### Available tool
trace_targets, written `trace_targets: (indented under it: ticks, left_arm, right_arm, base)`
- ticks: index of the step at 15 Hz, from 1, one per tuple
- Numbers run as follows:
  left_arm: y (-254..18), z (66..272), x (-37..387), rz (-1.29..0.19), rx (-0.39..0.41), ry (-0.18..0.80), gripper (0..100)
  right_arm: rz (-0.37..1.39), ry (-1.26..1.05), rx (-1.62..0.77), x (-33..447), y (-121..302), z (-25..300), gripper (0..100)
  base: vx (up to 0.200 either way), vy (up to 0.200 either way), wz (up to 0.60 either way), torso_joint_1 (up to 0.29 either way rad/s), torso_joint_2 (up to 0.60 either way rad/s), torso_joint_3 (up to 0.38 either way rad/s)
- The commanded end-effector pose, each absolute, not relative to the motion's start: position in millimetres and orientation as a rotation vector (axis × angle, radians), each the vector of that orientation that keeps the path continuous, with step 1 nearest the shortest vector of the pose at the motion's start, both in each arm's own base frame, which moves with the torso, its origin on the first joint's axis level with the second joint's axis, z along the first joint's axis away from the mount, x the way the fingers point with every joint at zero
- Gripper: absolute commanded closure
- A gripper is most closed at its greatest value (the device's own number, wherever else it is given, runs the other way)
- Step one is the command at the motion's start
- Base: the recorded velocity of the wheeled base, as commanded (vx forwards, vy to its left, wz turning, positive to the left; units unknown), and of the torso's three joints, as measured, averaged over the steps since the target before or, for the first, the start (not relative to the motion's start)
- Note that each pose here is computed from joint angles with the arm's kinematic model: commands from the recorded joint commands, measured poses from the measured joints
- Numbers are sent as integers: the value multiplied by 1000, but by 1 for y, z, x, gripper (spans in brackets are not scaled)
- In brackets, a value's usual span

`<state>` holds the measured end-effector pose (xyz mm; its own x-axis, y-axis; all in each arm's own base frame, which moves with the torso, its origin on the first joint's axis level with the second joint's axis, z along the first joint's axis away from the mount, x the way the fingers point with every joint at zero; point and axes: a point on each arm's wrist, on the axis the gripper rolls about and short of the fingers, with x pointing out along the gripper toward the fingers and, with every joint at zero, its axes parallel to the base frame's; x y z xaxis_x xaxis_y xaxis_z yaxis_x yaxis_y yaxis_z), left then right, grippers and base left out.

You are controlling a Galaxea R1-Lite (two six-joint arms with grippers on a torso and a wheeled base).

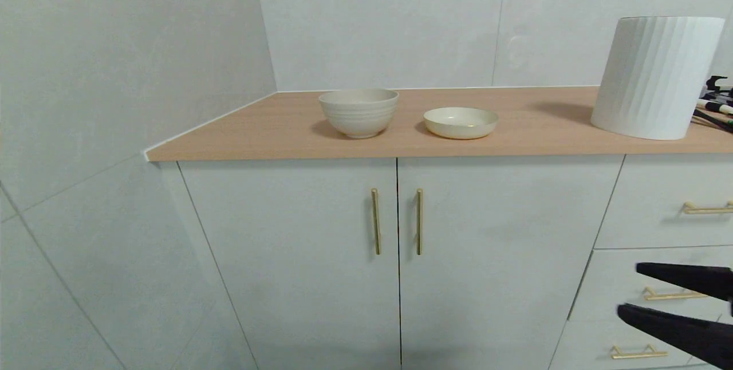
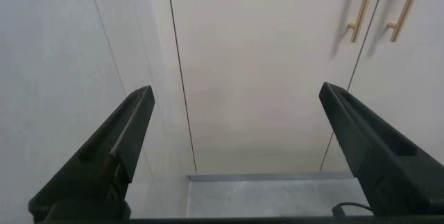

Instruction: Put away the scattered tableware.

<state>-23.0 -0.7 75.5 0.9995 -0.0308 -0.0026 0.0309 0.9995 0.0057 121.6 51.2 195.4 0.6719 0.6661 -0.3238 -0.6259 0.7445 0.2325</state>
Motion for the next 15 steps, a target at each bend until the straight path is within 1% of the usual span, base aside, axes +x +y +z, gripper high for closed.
trace_targets:
  ticks: [1, 4, 5, 6, 8, 9, 12, 15]
  left_arm:
    - [-1, 75, -23, -31, 6, 3, 0]
    - [-1, 75, -23, -31, 6, 3, 0]
    - [-1, 75, -23, -31, 6, 3, 0]
    - [-1, 75, -23, -31, 6, 3, 0]
    - [-1, 75, -23, -31, 6, 3, 0]
    - [-1, 75, -23, -31, 6, 3, 0]
    - [-1, 75, -23, -31, 6, 3, 0]
    - [-1, 75, -23, -31, 6, 3, 0]
  right_arm:
    - [836, 528, 115, 187, 101, 173, 0]
    - [855, 546, 148, 220, 125, 164, 0]
    - [870, 559, 163, 236, 140, 162, 0]
    - [870, 559, 163, 236, 140, 162, 0]
    - [885, 566, 194, 276, 170, 159, 0]
    - [885, 567, 197, 286, 177, 155, 0]
    - [880, 567, 240, 308, 190, 149, 0]
    - [887, 560, 284, 321, 205, 127, 0]
  base:
    - [0, 0, 0, 0, 0, 0]
    - [0, 0, 0, 0, 0, 0]
    - [0, 0, 0, 0, 0, 0]
    - [0, 0, 0, 0, 0, 0]
    - [0, 0, 0, 0, 0, 0]
    - [0, 0, 0, 0, 0, 0]
    - [0, 0, 0, 0, 0, 0]
    - [0, 0, 0, 0, 0, 0]
